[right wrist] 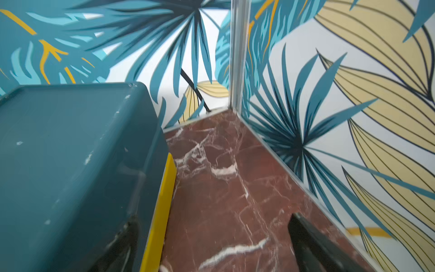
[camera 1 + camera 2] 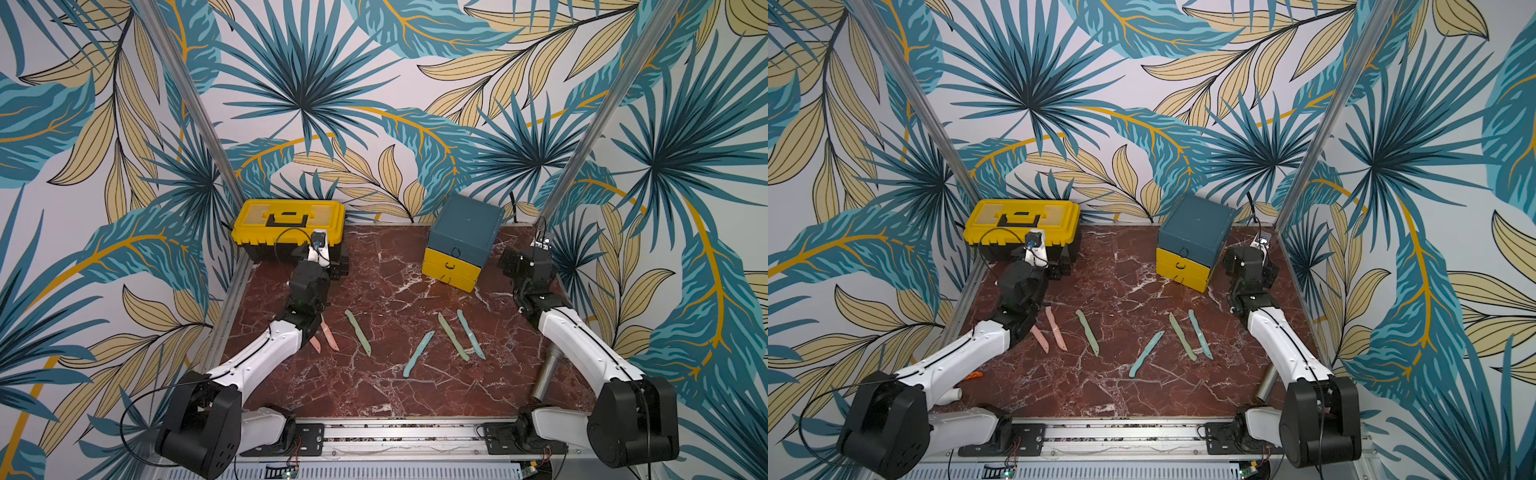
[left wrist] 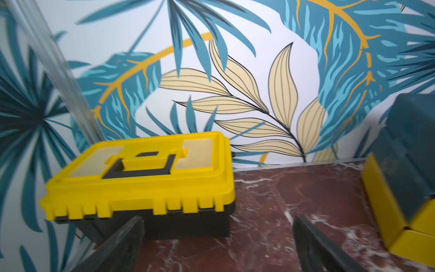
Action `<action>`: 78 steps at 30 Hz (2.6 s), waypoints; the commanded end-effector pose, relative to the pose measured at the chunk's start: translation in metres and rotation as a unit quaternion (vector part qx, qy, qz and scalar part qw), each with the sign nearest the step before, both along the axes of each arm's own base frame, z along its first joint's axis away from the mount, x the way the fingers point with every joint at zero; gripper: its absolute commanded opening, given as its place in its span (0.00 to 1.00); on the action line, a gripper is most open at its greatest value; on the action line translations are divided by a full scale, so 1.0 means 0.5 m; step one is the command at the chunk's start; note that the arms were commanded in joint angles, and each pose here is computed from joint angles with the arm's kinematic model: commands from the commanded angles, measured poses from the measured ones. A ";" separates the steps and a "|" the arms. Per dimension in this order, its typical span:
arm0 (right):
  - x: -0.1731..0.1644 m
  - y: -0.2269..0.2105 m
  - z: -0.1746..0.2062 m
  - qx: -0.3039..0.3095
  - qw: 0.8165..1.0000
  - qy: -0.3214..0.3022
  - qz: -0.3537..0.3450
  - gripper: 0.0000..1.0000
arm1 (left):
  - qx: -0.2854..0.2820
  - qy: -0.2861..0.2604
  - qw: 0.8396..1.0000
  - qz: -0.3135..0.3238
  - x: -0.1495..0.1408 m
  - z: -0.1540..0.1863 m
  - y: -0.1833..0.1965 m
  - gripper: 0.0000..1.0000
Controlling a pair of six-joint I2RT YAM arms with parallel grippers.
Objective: Place the fruit knives into the drawer by color
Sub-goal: Move the storage box to the center of the board.
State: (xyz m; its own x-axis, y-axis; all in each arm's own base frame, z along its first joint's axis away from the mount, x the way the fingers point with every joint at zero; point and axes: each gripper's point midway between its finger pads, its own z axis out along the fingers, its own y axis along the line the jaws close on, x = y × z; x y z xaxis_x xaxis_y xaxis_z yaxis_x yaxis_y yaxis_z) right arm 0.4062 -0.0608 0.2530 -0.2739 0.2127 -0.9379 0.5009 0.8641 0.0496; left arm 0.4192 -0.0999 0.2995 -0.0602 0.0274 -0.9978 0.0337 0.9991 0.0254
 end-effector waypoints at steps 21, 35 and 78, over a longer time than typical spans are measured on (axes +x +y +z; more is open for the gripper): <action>0.025 0.041 -0.043 0.279 0.916 0.279 -0.074 0.00 | -0.273 0.312 0.852 -0.319 0.294 -0.072 -0.466 0.00; 0.151 0.024 -0.155 0.386 0.882 0.257 -0.080 0.00 | -0.412 0.328 0.756 -0.389 0.352 -0.156 -0.502 0.00; 0.329 0.316 -0.223 0.643 0.734 0.168 0.139 0.00 | -0.413 0.333 0.700 -0.478 0.112 -0.061 -0.503 0.00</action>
State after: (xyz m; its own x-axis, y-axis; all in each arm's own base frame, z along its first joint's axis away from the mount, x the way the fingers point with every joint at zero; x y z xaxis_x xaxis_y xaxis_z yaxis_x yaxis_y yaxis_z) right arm 0.5846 0.0355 0.1632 -0.5194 0.8540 0.0292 0.4829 0.2651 0.8346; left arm 0.4918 -0.3501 0.2543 -0.8954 -0.2106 -0.3923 0.3559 0.1908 -0.9148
